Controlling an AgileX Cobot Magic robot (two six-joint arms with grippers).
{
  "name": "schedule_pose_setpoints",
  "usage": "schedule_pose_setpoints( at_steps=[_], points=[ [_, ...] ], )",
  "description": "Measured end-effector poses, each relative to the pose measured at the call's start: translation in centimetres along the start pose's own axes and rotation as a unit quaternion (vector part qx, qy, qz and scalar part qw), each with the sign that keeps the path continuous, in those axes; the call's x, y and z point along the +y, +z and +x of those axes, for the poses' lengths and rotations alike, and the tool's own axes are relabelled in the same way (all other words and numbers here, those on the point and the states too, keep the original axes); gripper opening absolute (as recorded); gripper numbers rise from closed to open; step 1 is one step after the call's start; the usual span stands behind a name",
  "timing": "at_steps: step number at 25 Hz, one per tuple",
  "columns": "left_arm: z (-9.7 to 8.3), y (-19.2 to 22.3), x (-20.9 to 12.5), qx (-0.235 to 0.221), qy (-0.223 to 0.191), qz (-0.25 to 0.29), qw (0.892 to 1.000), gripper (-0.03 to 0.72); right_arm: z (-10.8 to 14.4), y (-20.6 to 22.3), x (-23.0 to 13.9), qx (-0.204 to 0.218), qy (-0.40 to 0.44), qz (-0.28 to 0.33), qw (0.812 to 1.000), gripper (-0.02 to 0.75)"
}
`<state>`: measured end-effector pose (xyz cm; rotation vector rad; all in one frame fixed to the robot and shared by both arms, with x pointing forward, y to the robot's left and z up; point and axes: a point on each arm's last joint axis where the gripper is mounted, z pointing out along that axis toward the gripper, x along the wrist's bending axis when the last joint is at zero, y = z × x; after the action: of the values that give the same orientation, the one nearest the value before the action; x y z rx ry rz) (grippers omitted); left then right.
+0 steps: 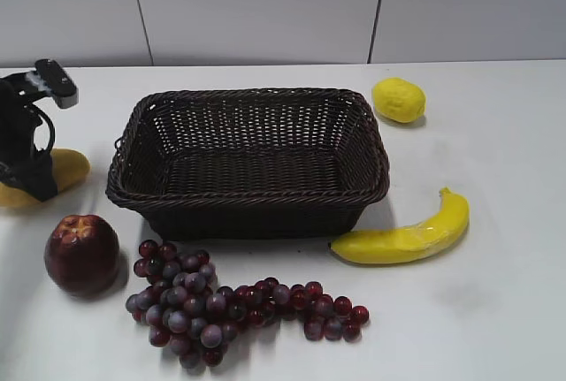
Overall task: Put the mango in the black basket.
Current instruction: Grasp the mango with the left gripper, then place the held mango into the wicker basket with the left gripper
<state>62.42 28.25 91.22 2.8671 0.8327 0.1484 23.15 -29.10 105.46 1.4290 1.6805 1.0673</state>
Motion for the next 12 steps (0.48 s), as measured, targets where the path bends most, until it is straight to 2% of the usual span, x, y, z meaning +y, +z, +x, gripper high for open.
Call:
schedule_pose_setpoints(
  at_steps=[5, 9, 12],
  points=[
    [0.3, -1.1, 0.6, 0.0, -0.005, -0.011, 1.0, 0.571, 0.0, 0.0, 0.0, 0.0, 0.0, 0.0, 1.0, 0.593],
    [0.9, -4.2, 1.8, 0.026, -0.028, -0.049, 0.998, 0.571, 0.0, 0.0, 0.0, 0.0, 0.0, 0.0, 1.0, 0.593],
    [0.9, -7.2, 3.1, 0.051, -0.014, -0.069, 0.996, 0.571, 0.0, 0.0, 0.0, 0.0, 0.0, 0.0, 1.0, 0.593]
  ],
)
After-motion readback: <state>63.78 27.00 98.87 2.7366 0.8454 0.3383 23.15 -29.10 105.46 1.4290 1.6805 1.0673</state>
